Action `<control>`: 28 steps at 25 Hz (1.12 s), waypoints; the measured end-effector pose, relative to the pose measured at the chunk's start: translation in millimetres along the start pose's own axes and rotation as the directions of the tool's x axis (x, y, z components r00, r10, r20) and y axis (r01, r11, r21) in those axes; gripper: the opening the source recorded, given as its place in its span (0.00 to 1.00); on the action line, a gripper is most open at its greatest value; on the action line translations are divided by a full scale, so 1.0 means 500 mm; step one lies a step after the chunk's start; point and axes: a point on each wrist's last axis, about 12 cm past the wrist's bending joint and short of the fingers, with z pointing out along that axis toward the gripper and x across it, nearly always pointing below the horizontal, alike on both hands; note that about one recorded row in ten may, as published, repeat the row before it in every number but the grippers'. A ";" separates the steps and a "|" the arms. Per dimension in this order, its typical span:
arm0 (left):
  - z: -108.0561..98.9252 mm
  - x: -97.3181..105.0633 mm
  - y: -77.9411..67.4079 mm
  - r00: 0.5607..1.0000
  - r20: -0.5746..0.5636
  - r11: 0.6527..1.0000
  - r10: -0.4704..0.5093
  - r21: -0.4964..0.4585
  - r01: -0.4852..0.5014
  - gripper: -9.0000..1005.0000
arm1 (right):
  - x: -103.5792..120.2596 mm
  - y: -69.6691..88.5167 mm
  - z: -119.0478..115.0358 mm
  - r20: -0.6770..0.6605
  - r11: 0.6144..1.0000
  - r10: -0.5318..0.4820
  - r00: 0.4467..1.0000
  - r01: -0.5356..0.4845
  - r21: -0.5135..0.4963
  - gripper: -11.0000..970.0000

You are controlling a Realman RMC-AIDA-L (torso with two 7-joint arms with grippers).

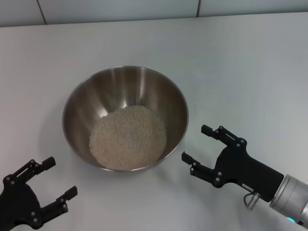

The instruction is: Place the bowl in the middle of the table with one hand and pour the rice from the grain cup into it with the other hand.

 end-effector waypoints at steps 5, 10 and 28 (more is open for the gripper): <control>0.000 0.001 -0.002 1.000 0.001 1.000 -0.006 0.001 0.006 0.81 | 0.001 0.002 0.000 -0.007 1.000 -0.002 1.000 0.002 -0.012 0.82; -0.001 0.001 -0.002 1.000 0.001 1.000 -0.010 -0.002 0.010 0.81 | 0.002 0.001 -0.001 -0.008 1.000 -0.004 1.000 0.004 -0.012 0.82; 0.001 0.000 -0.001 1.000 0.001 1.000 -0.006 -0.002 0.006 0.81 | 0.003 0.011 -0.006 -0.008 1.000 -0.001 1.000 0.000 -0.031 0.82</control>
